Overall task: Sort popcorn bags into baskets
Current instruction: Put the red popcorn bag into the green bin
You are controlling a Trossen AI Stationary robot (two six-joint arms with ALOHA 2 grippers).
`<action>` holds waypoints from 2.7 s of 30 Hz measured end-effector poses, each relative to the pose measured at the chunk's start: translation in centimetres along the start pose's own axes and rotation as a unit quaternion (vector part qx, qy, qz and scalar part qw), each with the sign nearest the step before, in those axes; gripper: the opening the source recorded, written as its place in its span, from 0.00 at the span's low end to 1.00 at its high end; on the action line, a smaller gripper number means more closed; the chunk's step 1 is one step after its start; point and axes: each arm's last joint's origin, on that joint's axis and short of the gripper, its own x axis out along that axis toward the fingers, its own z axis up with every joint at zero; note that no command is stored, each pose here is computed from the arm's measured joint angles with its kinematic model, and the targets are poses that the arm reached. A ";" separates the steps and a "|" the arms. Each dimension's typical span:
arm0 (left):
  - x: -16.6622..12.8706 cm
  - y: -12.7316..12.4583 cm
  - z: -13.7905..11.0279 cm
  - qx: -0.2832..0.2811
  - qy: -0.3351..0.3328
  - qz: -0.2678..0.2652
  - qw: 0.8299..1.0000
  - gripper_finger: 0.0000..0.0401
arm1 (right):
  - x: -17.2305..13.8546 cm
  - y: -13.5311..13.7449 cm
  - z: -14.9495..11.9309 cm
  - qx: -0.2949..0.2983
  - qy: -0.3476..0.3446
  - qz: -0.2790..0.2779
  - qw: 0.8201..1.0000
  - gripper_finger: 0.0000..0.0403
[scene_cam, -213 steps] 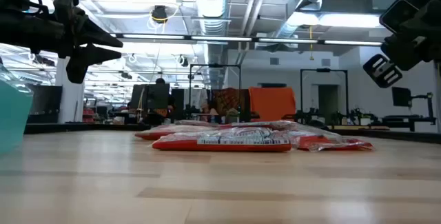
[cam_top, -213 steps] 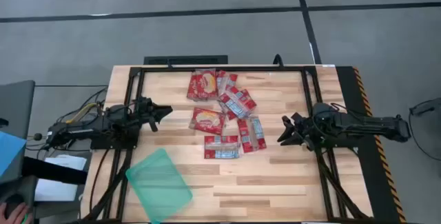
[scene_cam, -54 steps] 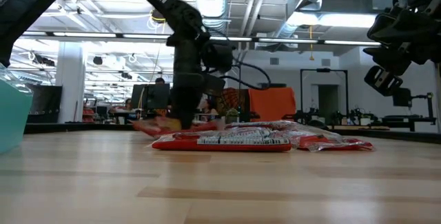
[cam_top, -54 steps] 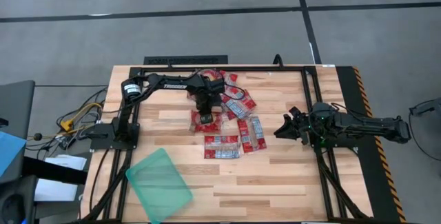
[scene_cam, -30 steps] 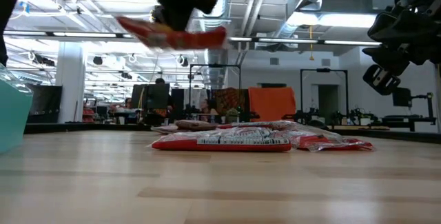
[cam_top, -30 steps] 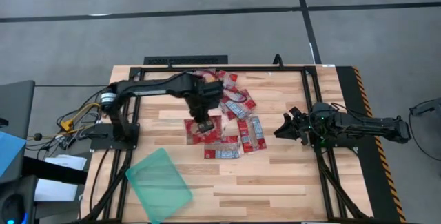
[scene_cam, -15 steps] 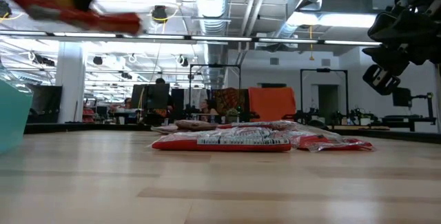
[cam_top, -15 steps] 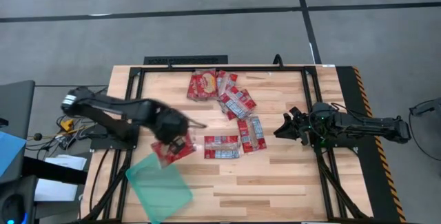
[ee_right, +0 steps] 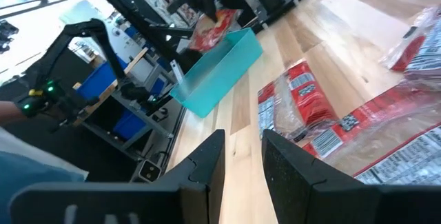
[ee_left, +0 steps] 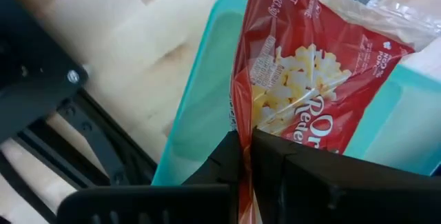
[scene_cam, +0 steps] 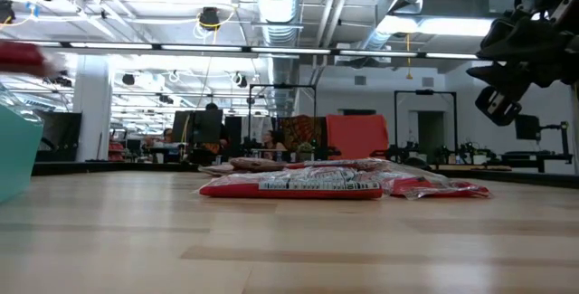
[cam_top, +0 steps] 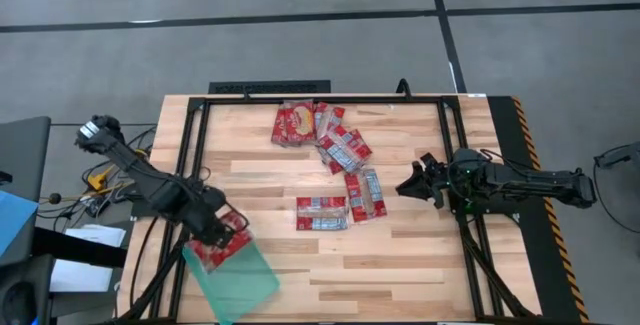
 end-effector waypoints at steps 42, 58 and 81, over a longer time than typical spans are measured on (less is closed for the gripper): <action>6.5 1.1 -2.0 0.030 0.017 0.065 0.997 0.06 | 0.0 -0.1 0.0 0.006 -0.011 -0.016 1.000 0.30; 5.2 0.7 -1.1 -0.028 0.009 0.056 0.998 0.40 | 0.0 -0.1 0.1 0.003 -0.014 -0.017 1.000 0.31; -4.7 0.7 20.8 -0.081 -0.370 -0.022 0.925 0.52 | 0.0 -0.2 0.1 0.005 -0.027 -0.037 0.999 0.31</action>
